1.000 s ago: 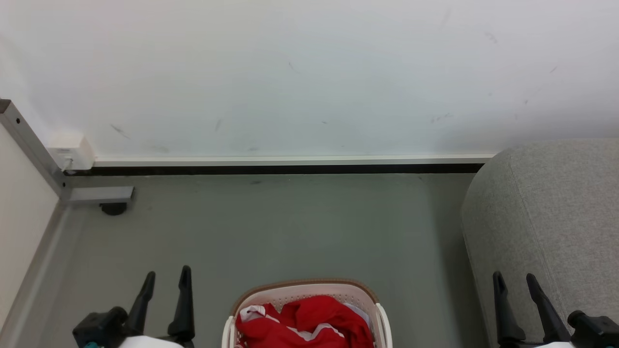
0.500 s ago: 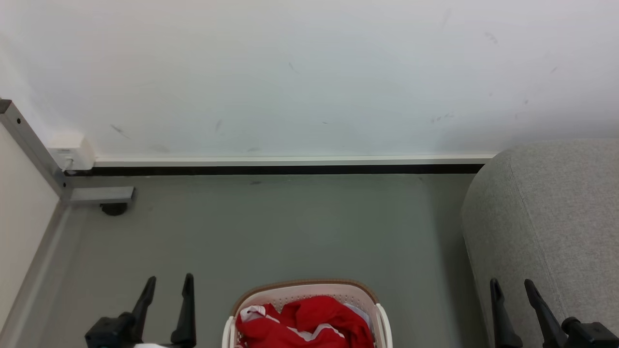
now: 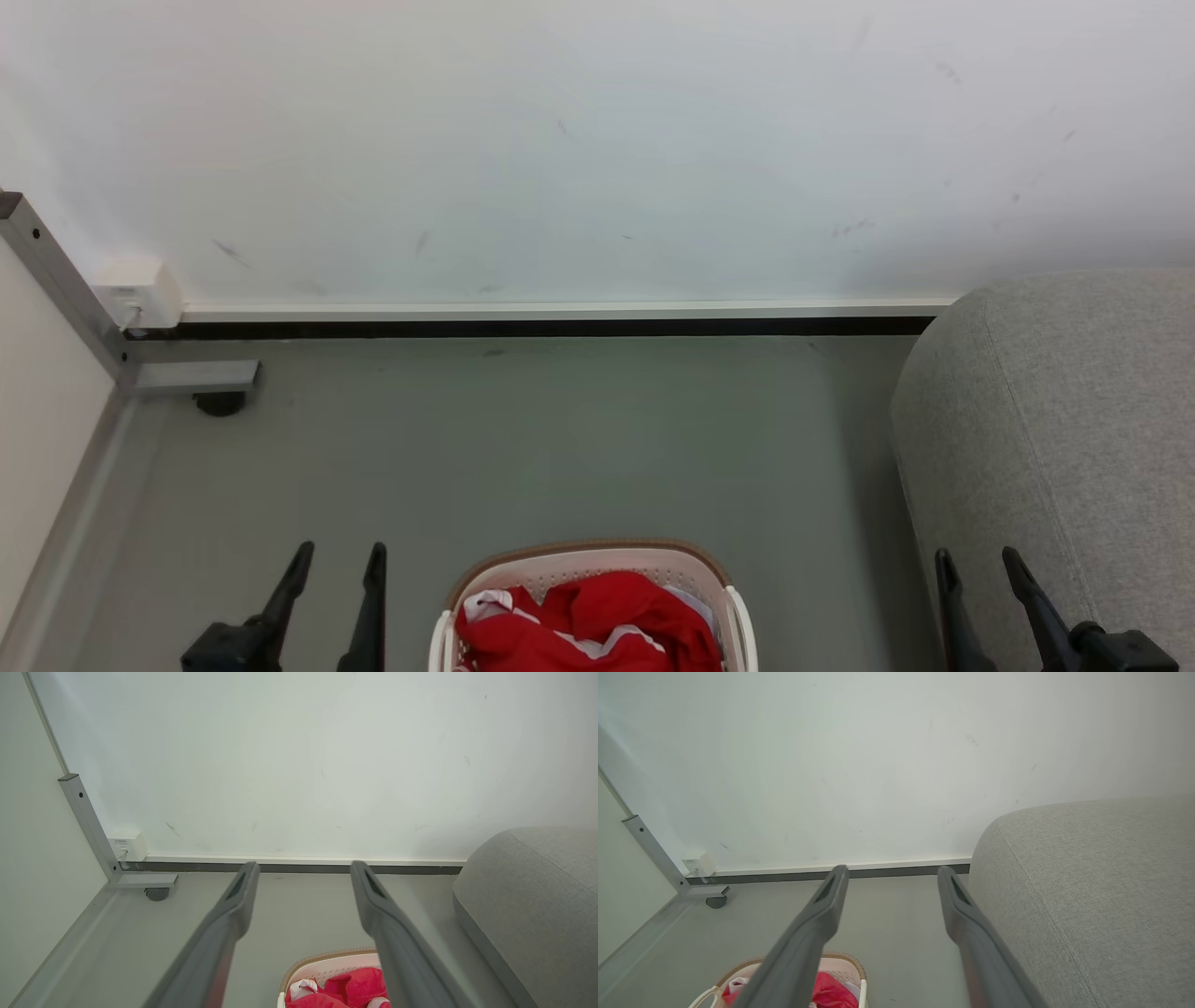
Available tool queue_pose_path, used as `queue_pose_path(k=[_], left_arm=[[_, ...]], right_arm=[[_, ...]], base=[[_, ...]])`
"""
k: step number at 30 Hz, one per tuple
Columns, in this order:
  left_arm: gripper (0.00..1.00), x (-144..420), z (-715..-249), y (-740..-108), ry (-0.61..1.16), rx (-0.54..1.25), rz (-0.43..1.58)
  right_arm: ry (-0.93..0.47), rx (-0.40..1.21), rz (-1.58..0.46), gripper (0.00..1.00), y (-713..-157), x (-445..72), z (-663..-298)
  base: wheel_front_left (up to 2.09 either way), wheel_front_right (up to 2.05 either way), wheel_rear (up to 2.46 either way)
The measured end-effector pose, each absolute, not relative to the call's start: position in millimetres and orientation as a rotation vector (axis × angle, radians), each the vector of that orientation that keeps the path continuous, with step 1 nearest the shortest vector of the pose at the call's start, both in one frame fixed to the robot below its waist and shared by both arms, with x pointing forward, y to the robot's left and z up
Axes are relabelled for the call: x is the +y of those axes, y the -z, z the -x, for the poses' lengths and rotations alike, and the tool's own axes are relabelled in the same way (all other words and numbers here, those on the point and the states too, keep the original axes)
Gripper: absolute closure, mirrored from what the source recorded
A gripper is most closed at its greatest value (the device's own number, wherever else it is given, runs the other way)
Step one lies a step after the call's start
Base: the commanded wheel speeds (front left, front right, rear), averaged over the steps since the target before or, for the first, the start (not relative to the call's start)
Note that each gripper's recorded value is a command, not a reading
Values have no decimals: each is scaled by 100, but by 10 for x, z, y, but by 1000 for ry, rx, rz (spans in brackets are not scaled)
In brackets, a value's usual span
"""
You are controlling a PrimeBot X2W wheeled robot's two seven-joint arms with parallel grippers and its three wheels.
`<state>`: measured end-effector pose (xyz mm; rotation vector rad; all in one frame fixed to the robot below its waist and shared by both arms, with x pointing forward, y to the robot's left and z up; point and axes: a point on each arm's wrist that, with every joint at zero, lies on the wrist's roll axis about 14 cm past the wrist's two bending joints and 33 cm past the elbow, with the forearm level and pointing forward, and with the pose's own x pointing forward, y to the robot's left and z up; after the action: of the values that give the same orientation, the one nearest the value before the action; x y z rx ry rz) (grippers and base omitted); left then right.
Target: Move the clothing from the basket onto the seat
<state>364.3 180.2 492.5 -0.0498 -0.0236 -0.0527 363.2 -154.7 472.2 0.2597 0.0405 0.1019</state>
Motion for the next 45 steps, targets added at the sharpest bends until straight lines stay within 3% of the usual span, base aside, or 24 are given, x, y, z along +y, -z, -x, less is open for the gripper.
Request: queue_pose_path(k=[26, 36, 45], left_arm=[[0, 1633, -3750, -4760, 128, 14, -27], [0, 1273, -4145, -4445, 302, 98, -103], [0, 789, -4386, -3633, 530, 316, -215]], right_arm=[[-91, 63, -254, 0, -4609, -1568, -3594], [-64, 53, -282, 0, -4617, -1647, -3806], [-29, 79, -292, 0, -4485, -1756, -3974]], base=[[0, 0, 0], [0, 0, 0], [0, 0, 0]])
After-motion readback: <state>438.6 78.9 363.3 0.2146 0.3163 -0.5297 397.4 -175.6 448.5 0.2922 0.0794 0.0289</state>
